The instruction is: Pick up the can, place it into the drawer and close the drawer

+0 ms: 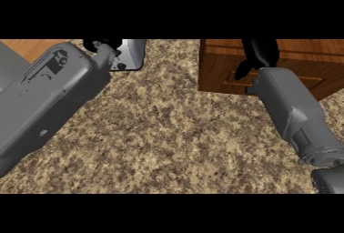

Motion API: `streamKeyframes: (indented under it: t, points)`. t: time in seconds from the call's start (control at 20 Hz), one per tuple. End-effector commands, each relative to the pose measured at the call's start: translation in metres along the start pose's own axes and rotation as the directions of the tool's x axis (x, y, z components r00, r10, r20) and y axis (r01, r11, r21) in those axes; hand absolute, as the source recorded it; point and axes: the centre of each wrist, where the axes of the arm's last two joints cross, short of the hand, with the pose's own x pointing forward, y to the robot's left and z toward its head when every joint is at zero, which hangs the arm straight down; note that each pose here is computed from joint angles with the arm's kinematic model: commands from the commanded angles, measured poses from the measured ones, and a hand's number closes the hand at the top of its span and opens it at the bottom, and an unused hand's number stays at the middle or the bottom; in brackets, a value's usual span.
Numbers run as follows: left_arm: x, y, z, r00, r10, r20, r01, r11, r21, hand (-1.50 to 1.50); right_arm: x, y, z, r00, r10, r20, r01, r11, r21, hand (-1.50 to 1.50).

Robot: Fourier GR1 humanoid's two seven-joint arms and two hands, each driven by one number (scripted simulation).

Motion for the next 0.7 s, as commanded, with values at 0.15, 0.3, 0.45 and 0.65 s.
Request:
streamKeyframes:
  t: [0.15, 0.3, 0.45, 0.65]
  points:
    - [-0.007, 0.005, 0.009, 1.000, 0.008, -0.014, -0.008, 1.000, 0.003, -1.50, 0.004, -0.031, -0.028, 1.000, -0.021, -0.010, 0.021, 0.998, -0.062, -1.50]
    - [0.002, 0.004, 0.012, 1.000, 0.008, -0.011, -0.008, 0.999, -0.035, -1.50, 0.009, -0.033, -0.031, 0.988, -0.153, 0.033, 0.152, 0.988, 0.021, -1.50]
    - [-0.003, 0.009, 0.012, 1.000, 0.009, -0.028, -0.010, 1.000, -0.024, -1.50, 0.025, -0.026, -0.029, 0.917, -0.397, -0.021, 0.397, 0.918, 0.008, -1.50]
    - [-0.009, 0.014, 0.013, 1.000, 0.009, -0.023, -0.009, 1.000, -0.010, -1.50, 0.030, -0.024, -0.029, 0.791, -0.608, -0.071, 0.608, 0.794, -0.017, -1.50]
